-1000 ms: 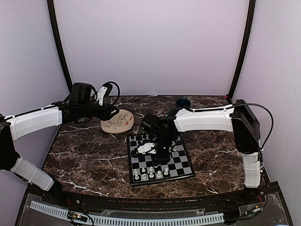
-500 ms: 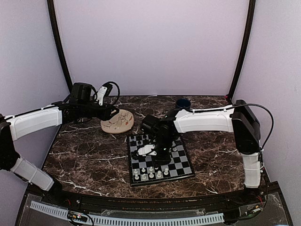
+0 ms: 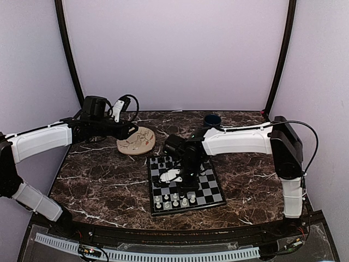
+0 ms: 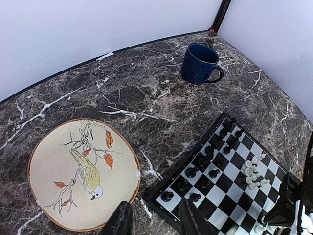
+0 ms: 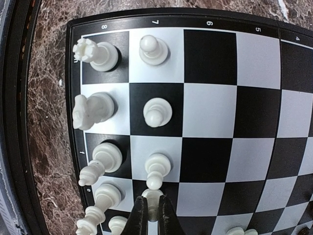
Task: Set up the chess pieces on the board
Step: Place the pawn at d2.
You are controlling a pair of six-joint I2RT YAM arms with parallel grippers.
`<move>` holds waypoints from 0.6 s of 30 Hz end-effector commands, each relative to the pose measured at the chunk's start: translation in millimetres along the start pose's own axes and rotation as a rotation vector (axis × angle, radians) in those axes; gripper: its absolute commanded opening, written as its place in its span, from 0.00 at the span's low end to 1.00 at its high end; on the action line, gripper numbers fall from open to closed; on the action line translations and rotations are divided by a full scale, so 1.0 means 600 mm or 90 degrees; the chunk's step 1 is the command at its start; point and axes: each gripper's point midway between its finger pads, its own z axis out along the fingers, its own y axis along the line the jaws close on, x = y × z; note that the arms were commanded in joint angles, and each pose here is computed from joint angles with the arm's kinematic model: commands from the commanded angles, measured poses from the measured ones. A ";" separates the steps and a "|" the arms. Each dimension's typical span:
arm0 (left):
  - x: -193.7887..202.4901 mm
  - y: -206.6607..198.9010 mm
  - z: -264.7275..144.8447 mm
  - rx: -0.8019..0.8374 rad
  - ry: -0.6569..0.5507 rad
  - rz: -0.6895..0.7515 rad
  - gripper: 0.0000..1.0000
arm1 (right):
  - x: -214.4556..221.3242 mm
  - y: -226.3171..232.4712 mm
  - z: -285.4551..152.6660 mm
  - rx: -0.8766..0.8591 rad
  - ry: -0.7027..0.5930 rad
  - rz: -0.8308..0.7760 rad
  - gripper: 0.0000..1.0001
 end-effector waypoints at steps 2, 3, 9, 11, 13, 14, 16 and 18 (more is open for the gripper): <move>0.002 -0.004 0.000 0.008 0.000 0.007 0.35 | 0.013 0.013 -0.005 0.005 0.019 -0.010 0.07; 0.003 -0.004 0.000 0.008 0.000 0.007 0.35 | 0.012 0.013 -0.005 0.006 0.019 -0.010 0.09; 0.003 -0.004 0.000 0.008 0.000 0.007 0.35 | 0.011 0.007 -0.004 0.015 0.021 -0.009 0.16; 0.003 -0.003 0.001 0.007 0.001 0.006 0.35 | 0.010 0.007 -0.006 0.017 0.019 -0.009 0.18; 0.004 -0.004 0.002 0.008 0.002 0.006 0.35 | 0.009 0.007 -0.007 0.017 0.017 -0.010 0.19; 0.005 -0.004 0.002 0.008 0.003 0.006 0.35 | 0.009 0.007 -0.007 0.017 0.018 -0.009 0.20; 0.005 -0.004 0.003 0.009 0.003 0.006 0.35 | 0.008 0.007 -0.010 0.019 0.017 -0.010 0.22; 0.005 -0.003 0.003 0.008 0.004 0.006 0.35 | 0.005 0.006 -0.020 0.026 0.012 -0.011 0.24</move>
